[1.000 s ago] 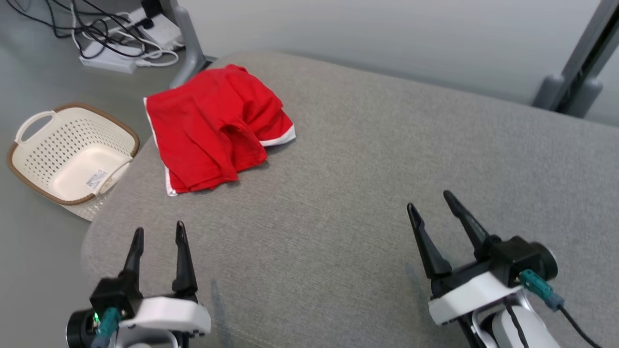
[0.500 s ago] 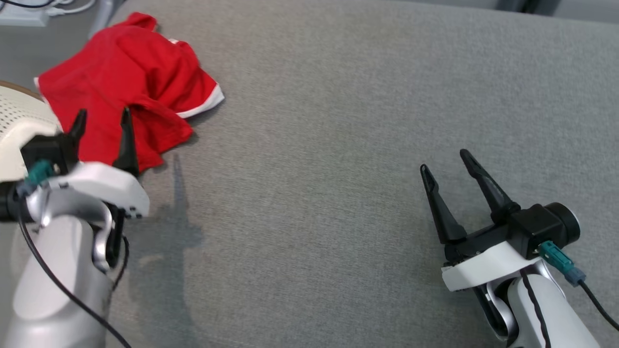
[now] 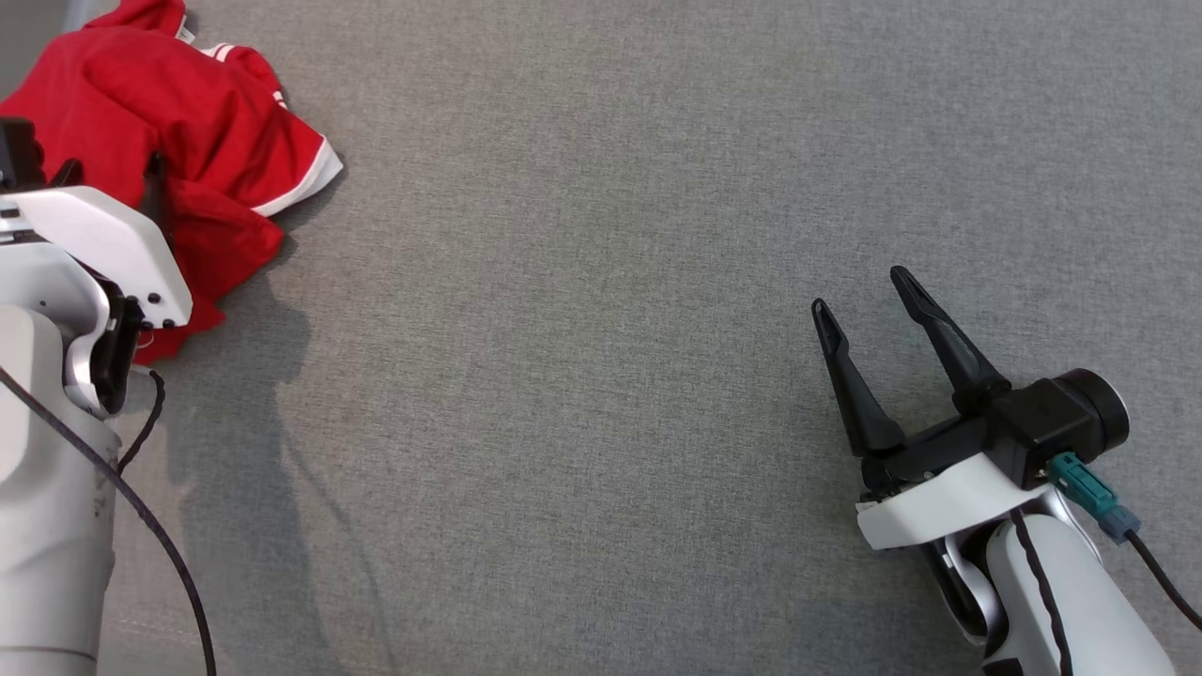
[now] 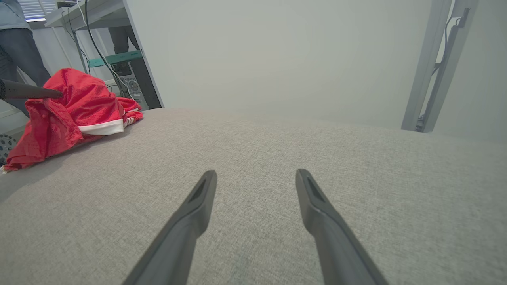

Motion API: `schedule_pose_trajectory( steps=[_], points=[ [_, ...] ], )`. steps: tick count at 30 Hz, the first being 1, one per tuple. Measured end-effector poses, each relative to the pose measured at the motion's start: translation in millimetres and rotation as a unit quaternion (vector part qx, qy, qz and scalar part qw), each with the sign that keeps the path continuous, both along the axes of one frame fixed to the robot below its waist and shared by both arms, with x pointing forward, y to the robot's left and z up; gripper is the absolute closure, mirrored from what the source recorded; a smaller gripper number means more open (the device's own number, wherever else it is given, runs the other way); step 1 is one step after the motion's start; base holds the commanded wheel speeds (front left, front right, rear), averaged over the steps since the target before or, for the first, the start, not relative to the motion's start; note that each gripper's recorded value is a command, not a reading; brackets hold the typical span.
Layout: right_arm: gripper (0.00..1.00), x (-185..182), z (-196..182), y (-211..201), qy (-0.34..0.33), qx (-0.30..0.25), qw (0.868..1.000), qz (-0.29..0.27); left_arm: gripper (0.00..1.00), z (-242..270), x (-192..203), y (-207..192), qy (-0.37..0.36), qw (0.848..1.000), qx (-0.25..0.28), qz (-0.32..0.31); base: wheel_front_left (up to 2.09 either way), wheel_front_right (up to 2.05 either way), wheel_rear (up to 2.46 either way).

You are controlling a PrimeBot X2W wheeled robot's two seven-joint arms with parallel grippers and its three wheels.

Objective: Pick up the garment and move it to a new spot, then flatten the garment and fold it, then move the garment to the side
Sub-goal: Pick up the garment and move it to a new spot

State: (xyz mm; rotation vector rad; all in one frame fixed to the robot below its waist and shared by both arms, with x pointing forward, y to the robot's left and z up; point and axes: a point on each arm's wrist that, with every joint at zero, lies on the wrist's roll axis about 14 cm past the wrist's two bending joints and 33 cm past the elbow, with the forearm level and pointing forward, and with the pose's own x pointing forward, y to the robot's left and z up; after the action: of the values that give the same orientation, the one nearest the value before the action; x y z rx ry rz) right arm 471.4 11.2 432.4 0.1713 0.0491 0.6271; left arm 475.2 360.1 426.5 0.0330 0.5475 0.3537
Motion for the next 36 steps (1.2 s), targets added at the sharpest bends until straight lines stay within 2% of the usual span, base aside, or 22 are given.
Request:
schedule_pose_trajectory(
  steps=[2, 3, 4, 11, 14, 17, 21, 25, 28, 29, 33, 36],
  points=[
    [0.0, -0.1, -1.7, -0.8, 0.001, -0.001, 1.0, 0.0, 0.0, -3.1, 2.9, 0.1, 0.009, 1.0, -0.009, 0.004, 0.0, 0.0, 0.0],
    [0.0, 0.0, -2.5, -1.3, 0.002, -0.002, 1.0, -0.001, 0.69, -4.1, 3.6, 1.8, 0.014, 1.0, -0.012, 0.008, 0.0, 0.0, 0.0],
    [0.0, 0.4, -3.2, -2.1, 0.002, -0.003, 1.0, -0.001, 1.0, -4.5, 4.2, 3.9, 0.017, 1.0, -0.011, 0.011, 0.0, 0.0, 0.0],
    [0.0, 0.7, -1.6, -3.1, 0.0, -0.004, 1.0, -0.003, 1.0, -0.7, 4.0, 9.9, 0.006, 1.0, -0.01, 0.018, 0.0, 0.0, 0.0],
    [0.0, 0.2, 2.4, -1.0, -0.003, -0.003, 1.0, -0.001, 1.0, 25.0, 11.2, 18.3, -0.05, 0.998, 0.009, 0.029, 0.0, 0.0, 0.0],
    [0.0, -1.0, 10.1, 2.3, -0.01, 0.001, 1.0, 0.0, 1.0, 63.6, 18.4, 27.5, -0.126, 0.991, 0.035, 0.036, 0.0, 0.0, 0.0],
    [0.0, -3.8, 22.2, 4.9, -0.019, 0.006, 1.0, 0.0, 1.0, 118.6, 19.7, 34.2, -0.227, 0.971, 0.068, 0.04, 0.0, 0.0, 0.0],
    [0.0, -8.3, 38.1, 5.4, -0.032, 0.011, 0.999, -0.002, 1.0, 191.2, 14.1, 33.5, -0.35, 0.93, 0.106, 0.039, 0.0, 0.0, 0.0],
    [0.0, -8.9, 50.8, -0.4, -0.045, 0.013, 0.999, -0.014, 1.0, 231.3, 7.7, 22.7, -0.411, 0.904, 0.114, 0.026, 0.0, 0.0, 0.0],
    [0.0, -8.9, 50.8, -0.4, -0.045, 0.013, 0.999, -0.014, 1.0, 231.3, 7.7, 22.7, -0.411, 0.904, 0.114, 0.026, 0.0, 0.0, 0.0],
    [0.0, -11.1, 65.0, -11.6, -0.059, 0.014, 0.998, -0.032, 1.0, 265.2, 2.4, -5.3, -0.463, 0.881, 0.102, -0.009, 0.0, 0.0, 0.0],
    [0.0, -12.3, 76.3, -22.3, -0.069, 0.018, 0.996, -0.05, 1.0, 267.0, 5.6, -38.7, -0.47, 0.879, 0.065, -0.045, 0.0, 0.0, 0.0]
  ],
)
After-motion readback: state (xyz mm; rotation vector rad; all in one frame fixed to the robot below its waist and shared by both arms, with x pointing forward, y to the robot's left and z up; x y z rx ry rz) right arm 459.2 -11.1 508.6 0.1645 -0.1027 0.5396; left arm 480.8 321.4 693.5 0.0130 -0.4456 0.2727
